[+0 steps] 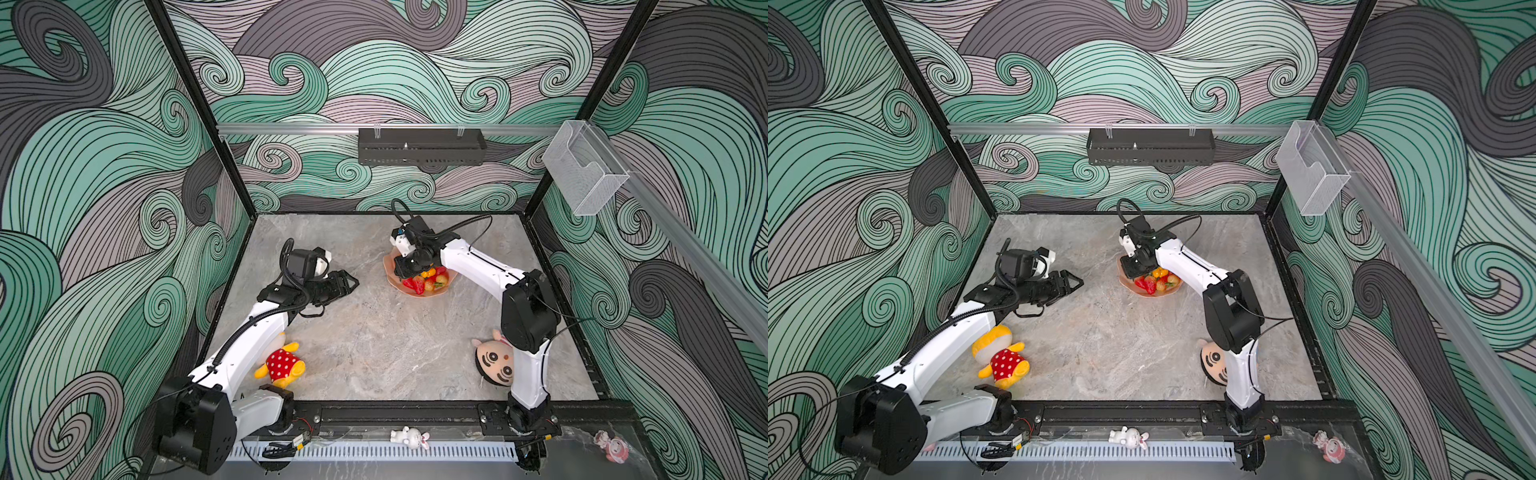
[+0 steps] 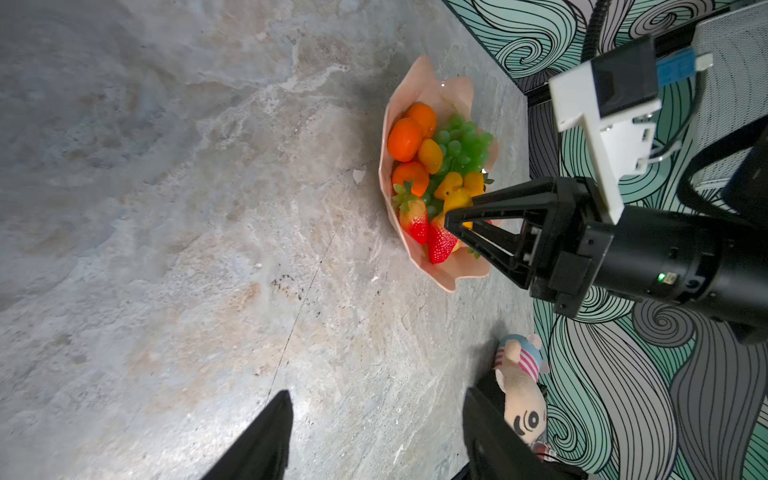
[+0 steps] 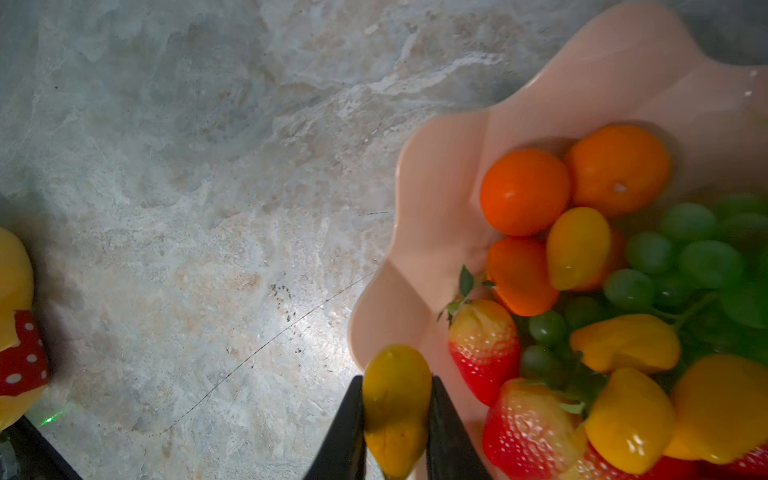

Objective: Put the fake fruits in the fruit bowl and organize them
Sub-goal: 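Lift and carry the kumquat over the pink bowl with the right gripper, then lower the kumquat into the bowl and open the right gripper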

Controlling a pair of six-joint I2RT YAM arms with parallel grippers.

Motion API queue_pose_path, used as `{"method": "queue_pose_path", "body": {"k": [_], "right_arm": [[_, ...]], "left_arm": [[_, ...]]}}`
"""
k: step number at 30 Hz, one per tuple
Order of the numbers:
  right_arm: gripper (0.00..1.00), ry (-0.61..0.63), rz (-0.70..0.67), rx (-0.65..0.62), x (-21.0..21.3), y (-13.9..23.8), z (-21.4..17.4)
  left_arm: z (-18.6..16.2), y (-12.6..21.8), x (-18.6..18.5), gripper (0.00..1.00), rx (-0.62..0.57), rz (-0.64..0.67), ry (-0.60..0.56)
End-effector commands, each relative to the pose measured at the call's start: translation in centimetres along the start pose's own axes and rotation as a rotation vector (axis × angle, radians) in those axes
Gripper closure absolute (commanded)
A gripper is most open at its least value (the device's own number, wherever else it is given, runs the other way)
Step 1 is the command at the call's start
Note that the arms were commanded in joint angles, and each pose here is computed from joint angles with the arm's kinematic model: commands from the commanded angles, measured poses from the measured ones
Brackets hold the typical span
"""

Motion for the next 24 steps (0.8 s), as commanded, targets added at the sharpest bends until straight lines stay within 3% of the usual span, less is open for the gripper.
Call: {"method": "queue_pose_path", "body": {"k": [1,12,24], "right_arm": [[0.79,-0.021,-0.024,-0.041,-0.7,1.0,1.3],[0.79,-0.047,-0.220,-0.006,-3.6,-1.4,3.0],[0.79,-0.047,-0.304,0.024,-4.7,-3.1,3.1]], "left_arm": [[1.9,-0.6,-1.5,0.33,-0.051,-0.008,-0.042],[3.3,-3.8,-3.2,0.33,-0.002,-0.031,-0.092],[2.7,-3.9,-2.9,0.33,0.006,-0.010,-0.093]]}}
Point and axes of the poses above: each gripper's point midway between its finger pads, its own y axis back along the fingers, its own x axis along the line the jaws close on, z = x × y, the point moved 9 cm from there along y, back along the fingers, and after that the axes turned 14 degrees about -y, right-handed, at the moved point
